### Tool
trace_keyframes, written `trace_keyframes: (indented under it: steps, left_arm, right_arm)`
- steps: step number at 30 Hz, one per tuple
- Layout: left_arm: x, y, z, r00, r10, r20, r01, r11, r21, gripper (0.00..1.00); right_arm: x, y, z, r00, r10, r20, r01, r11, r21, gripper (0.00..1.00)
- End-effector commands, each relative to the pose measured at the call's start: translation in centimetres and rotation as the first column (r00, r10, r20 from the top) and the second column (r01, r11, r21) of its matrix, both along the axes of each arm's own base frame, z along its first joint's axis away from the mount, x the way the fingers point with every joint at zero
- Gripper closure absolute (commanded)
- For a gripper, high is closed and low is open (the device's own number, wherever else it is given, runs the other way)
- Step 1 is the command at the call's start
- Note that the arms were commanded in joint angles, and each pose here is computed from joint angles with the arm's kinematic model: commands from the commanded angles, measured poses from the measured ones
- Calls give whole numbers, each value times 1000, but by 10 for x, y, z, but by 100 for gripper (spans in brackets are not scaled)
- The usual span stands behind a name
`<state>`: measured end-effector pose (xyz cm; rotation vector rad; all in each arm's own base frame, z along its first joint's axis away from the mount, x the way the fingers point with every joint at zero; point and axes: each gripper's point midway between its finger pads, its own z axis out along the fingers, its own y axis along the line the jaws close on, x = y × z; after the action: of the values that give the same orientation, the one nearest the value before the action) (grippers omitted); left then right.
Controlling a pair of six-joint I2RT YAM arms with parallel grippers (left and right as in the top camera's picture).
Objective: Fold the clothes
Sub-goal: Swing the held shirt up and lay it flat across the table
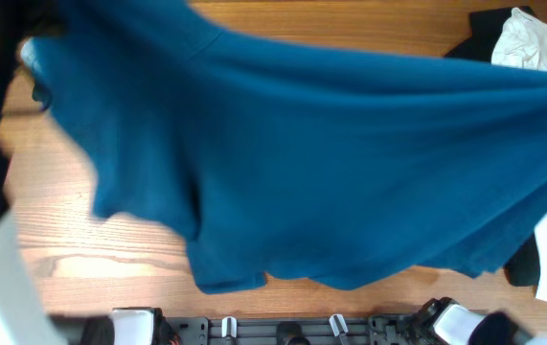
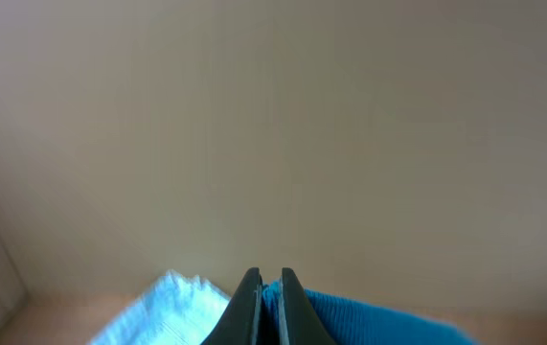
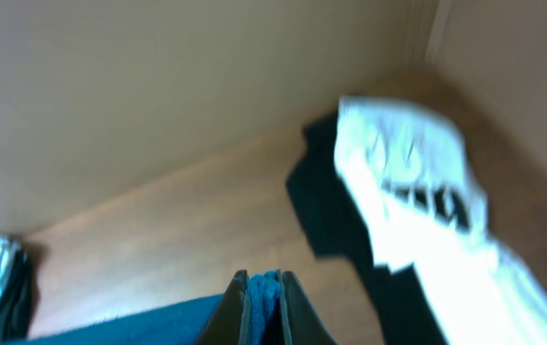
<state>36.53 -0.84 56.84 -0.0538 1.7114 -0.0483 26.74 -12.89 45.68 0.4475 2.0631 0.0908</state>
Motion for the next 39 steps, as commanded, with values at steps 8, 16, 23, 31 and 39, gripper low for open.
trace_keyframes:
  steps: [8, 16, 23, 31, 39]
  left_arm:
    - [153, -46, -193, 872, -223, -436, 201, 975, -96, 96]
    - [245, -91, -271, 863, -327, -384, 302, 945, -124, 96]
    - [273, -115, -245, 919, -331, -213, 318, 943, -93, 96]
    - [222, -116, -322, 767, -322, -556, 283, 946, -157, 96]
    - [156, -106, -349, 573, -306, -760, 235, 950, -205, 96]
  right_arm:
    - [162, -10, -168, 903, 283, -323, -235, 955, 180, 96]
    - [293, -7, -239, 952, 233, -197, -206, 967, 148, 96]
    - [319, 0, -233, 971, 199, -135, -188, 978, 87, 96]
    - [267, -18, -265, 926, 182, -331, -124, 974, 189, 96]
    - [208, -21, -279, 847, 271, -457, -126, 938, 323, 96]
